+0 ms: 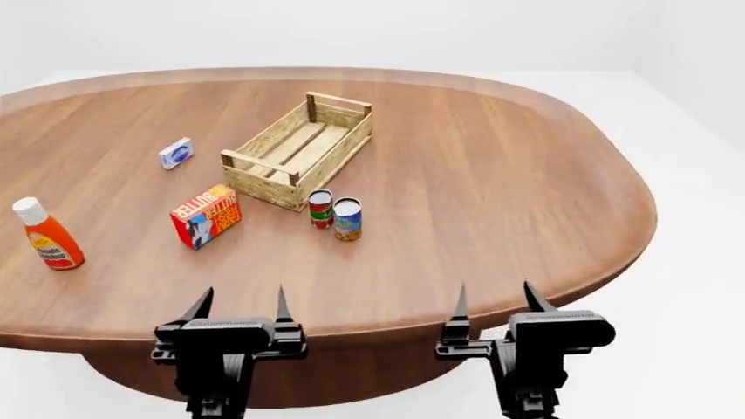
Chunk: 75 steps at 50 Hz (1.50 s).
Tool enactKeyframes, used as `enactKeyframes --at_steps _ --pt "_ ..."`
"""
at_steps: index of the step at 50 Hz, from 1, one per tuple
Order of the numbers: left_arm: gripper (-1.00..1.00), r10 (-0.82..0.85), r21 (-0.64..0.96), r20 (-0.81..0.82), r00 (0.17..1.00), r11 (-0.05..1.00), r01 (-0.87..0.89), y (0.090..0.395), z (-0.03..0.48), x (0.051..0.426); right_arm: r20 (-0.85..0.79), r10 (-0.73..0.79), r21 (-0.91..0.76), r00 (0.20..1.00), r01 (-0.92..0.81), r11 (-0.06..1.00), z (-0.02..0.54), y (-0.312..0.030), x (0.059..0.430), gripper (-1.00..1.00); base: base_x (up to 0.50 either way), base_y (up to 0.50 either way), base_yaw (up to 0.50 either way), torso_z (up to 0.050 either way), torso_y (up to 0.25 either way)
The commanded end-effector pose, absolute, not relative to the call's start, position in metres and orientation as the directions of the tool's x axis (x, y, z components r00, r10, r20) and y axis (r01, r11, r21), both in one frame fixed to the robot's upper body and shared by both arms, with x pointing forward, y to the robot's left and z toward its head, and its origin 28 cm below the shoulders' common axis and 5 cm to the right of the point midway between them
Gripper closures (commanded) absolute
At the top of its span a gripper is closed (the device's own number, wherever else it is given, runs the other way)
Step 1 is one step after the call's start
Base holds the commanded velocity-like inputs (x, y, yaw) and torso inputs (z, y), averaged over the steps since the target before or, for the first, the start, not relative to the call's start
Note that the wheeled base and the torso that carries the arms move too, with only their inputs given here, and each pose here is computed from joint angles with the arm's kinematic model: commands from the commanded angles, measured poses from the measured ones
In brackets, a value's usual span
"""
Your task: Pick up the ketchup, and put it in the wooden tray.
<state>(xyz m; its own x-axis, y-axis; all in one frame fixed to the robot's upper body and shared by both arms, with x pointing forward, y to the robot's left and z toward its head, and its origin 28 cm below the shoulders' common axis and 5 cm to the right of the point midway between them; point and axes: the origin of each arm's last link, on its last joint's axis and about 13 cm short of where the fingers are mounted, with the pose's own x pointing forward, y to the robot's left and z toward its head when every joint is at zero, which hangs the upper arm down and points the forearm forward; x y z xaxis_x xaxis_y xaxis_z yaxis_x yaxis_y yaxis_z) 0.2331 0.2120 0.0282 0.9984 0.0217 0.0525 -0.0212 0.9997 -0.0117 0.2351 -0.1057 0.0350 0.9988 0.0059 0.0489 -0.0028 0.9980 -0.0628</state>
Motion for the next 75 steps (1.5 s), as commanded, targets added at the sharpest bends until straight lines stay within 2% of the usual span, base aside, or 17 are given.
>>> enactKeyframes --at_steps 1,4,12,22,45,75 --pt "-1.0 0.013 0.022 0.091 0.996 1.0 -0.015 0.217 0.044 0.248 0.056 -0.006 -0.074 0.998 0.01 0.997 0.054 -0.113 0.254 -1.0 0.0 0.0 0.0 0.0 0.0" --pt "-1.0 0.019 0.039 0.078 0.997 0.999 -0.022 0.217 0.049 0.253 0.055 0.013 -0.129 0.998 -0.005 0.992 0.06 -0.116 0.263 -1.0 0.0 0.0 0.0 0.0 0.0" --pt "-1.0 0.034 0.052 0.077 0.996 0.998 -0.038 0.217 0.058 0.265 0.064 0.066 -0.132 0.996 -0.057 0.99 0.077 -0.122 0.28 -1.0 0.0 0.0 0.03 0.0 0.0" --pt "-1.0 0.042 0.069 0.086 0.995 0.997 -0.048 0.223 0.072 0.278 0.061 0.129 -0.153 0.99 -0.118 0.981 0.086 -0.126 0.3 -1.0 0.11 0.0 0.5 0.0 0.0" --pt "-1.0 0.049 0.089 0.102 0.994 0.994 -0.058 0.228 0.086 0.295 0.086 0.147 -0.156 0.985 -0.132 0.979 0.103 -0.128 0.306 -1.0 0.14 0.02 0.49 0.0 0.0" --pt "-1.0 -0.03 0.11 0.151 0.988 0.994 0.014 0.24 0.152 0.343 -0.001 0.148 -0.156 0.989 -0.146 0.977 0.15 -0.128 0.32 -1.0 0.07 0.01 0.01 0.0 0.0"
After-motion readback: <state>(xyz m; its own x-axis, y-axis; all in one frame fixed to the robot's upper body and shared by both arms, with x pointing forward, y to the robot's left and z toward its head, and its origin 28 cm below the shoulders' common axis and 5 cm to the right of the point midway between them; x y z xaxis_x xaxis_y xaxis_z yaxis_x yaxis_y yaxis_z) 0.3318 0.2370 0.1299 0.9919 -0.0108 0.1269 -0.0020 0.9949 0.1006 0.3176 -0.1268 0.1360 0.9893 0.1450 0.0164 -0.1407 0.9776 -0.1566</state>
